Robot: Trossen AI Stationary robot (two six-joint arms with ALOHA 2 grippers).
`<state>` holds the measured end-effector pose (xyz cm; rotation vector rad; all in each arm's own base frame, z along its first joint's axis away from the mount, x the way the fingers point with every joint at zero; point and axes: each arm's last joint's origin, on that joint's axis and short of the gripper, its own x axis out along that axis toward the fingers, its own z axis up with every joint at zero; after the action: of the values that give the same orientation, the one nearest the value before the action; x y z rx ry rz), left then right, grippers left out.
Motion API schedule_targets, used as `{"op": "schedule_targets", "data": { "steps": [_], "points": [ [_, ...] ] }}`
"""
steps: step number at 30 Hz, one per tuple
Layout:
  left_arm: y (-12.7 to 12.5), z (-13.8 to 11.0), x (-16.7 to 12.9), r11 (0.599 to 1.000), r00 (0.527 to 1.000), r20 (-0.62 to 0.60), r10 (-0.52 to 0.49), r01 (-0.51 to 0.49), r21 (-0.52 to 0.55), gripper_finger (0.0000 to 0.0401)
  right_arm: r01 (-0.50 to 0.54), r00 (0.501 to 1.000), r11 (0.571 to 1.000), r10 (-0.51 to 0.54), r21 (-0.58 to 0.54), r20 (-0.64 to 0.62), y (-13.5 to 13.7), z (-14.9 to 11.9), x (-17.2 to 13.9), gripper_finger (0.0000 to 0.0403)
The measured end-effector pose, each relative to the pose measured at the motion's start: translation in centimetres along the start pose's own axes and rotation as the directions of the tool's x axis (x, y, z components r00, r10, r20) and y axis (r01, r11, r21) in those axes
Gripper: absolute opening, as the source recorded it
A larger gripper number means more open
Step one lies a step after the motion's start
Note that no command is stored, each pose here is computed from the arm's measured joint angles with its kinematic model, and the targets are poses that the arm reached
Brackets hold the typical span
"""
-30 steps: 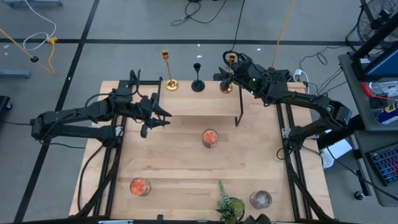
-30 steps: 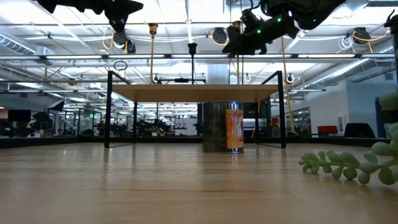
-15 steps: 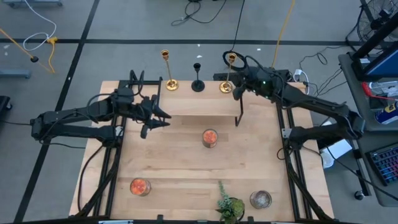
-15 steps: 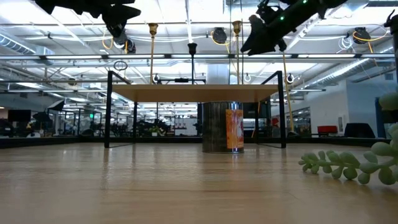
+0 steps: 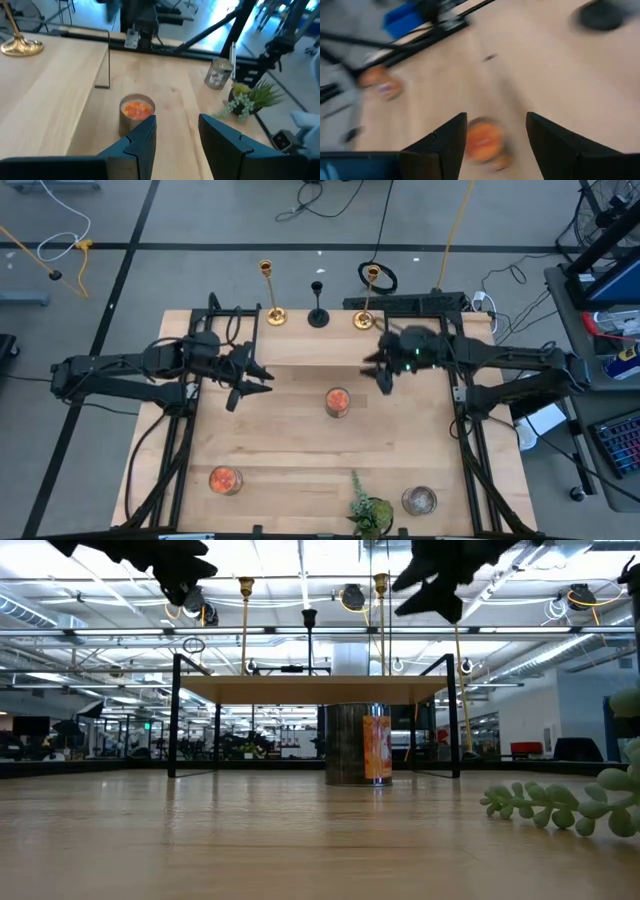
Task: Pick & Place candle stick holders
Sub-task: Put the bottom orange scented candle on the shelf
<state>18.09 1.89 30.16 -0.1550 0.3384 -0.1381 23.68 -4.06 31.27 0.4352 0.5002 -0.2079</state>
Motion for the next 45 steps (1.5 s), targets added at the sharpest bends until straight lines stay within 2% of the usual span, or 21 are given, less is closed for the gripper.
{"op": "schedule_targets", "data": {
  "steps": [3, 6, 10, 14, 20, 26, 29, 32, 35, 37, 40, 45],
  "points": [
    [-1.0, -0.4, 0.3, 1.0, 0.999, -0.037, -0.027, 0.027, -0.001, 0.0152, -0.092, 0.995, 0.996, 0.092, 0.005, -0.043, 2.3, -1.0, 0.0, 0.0199],
    [-2.3, -0.9, 0.5, 0.996, 0.992, -0.085, -0.091, 0.09, -0.011, 0.0152, -0.171, 0.984, 0.983, 0.166, -0.067, -0.069, 4.3, -2.1, 0.3, 0.0193],
    [-3.9, -1.8, 0.6, 0.994, 0.981, -0.164, -0.104, 0.105, -0.005, 0.0152, -0.281, 0.96, 0.949, 0.278, -0.143, -0.037, 5.9, -4.2, 1.1, 0.0185],
    [-5.3, -3.0, 0.4, 0.995, 0.96, -0.265, -0.09, 0.097, 0.013, 0.0152, -0.375, 0.919, 0.905, 0.391, -0.201, 0.047, 6.6, -6.8, 2.0, 0.0183],
    [-7.9, -4.5, 0.6, 0.992, 0.921, -0.372, -0.118, 0.097, -0.074, 0.0152, -0.46, 0.849, 0.856, 0.502, -0.236, 0.167, 6.0, -10.1, 2.5, 0.0186],
    [-10.9, -6.5, 1.6, 0.984, 0.853, -0.492, -0.172, 0.129, -0.12, 0.0152, -0.496, 0.799, 0.825, 0.556, -0.27, 0.23, 4.9, -12.9, 2.3, 0.0182],
    [-12.1, -7.9, 2.0, 0.985, 0.798, -0.576, -0.175, 0.138, -0.107, 0.0152, -0.467, 0.802, 0.834, 0.54, -0.294, 0.257, 4.4, -14.4, 2.1, 0.0181],
    [-12.8, -9.4, 2.2, 0.99, 0.728, -0.672, -0.138, 0.089, -0.107, 0.0152, -0.46, 0.791, 0.838, 0.537, -0.294, 0.292, 4.1, -15.2, 1.8, 0.018],
    [-13.0, -10.7, 2.1, 0.994, 0.649, -0.756, -0.082, -0.001, -0.108, 0.0152, -0.463, 0.785, 0.831, 0.546, -0.309, 0.292, 4.0, -15.7, 1.6, 0.018],
    [-13.1, -11.2, 2.0, 0.99, 0.613, -0.787, -0.069, -0.052, -0.128, 0.0152, -0.457, 0.778, 0.825, 0.552, -0.333, 0.299, 4.0, -15.8, 1.5, 0.018],
    [-13.7, -11.5, 2.0, 0.982, 0.59, -0.801, -0.101, -0.067, -0.174, 0.0152, -0.444, 0.777, 0.82, 0.554, -0.362, 0.3, 4.0, -15.8, 1.5, 0.0179],
    [-14.3, -11.7, 1.8, 0.973, 0.585, -0.803, -0.119, -0.094, -0.212, 0.0152, -0.422, 0.777, 0.812, 0.553, -0.403, 0.301, 4.0, -15.8, 1.5, 0.018]
  ]
}}
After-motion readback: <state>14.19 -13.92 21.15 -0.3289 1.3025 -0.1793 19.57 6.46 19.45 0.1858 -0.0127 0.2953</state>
